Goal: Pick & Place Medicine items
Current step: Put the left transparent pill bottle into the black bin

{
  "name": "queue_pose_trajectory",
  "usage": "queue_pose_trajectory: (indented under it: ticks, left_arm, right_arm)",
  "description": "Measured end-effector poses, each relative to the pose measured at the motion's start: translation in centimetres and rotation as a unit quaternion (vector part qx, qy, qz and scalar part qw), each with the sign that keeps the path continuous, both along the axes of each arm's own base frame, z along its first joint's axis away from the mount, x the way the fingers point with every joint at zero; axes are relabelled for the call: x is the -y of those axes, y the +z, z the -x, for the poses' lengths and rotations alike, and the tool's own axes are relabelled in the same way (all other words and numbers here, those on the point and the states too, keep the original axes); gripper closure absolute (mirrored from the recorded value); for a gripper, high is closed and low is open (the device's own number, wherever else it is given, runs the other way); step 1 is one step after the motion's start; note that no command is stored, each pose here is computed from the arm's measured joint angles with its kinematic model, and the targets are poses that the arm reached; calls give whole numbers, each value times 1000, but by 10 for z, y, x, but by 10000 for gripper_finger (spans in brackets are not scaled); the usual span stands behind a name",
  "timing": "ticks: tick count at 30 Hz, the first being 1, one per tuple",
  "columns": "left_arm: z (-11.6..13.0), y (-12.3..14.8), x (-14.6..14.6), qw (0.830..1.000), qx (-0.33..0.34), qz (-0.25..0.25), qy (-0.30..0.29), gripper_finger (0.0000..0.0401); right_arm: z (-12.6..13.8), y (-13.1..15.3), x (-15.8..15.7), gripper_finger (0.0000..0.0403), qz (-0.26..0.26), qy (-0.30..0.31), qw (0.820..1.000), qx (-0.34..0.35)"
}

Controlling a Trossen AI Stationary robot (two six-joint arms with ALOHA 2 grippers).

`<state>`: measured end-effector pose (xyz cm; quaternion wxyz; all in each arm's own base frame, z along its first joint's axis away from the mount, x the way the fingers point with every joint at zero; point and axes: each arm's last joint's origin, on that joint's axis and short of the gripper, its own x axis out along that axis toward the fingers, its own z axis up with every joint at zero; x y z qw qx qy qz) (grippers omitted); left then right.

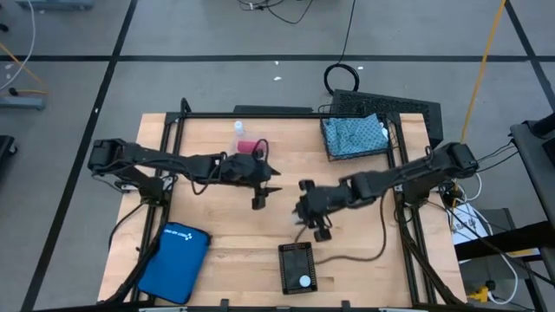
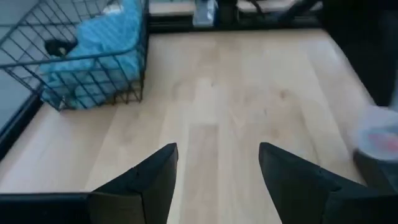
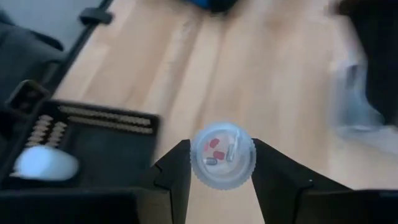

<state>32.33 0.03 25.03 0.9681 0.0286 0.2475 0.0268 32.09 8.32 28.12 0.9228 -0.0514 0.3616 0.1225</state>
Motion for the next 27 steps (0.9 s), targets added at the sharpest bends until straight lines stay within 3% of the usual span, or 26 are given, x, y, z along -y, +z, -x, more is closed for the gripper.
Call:
queue_pose_trajectory:
  ticks: [5, 12, 27]
  left_arm:
    - [11, -18, -16, 999, 34, 34, 20, 177]
    - [31, -6, -30, 992, 87, 68, 62, 189]
    - [29, 7, -27, 984, 144, 88, 59, 215]
  right_arm:
    - [4, -4, -27, 271, -19, 20, 1000, -5]
    - [5, -24, -56, 270, -26, 41, 998, -45]
    - [1, -65, -93, 269, -20, 102, 990, -95]
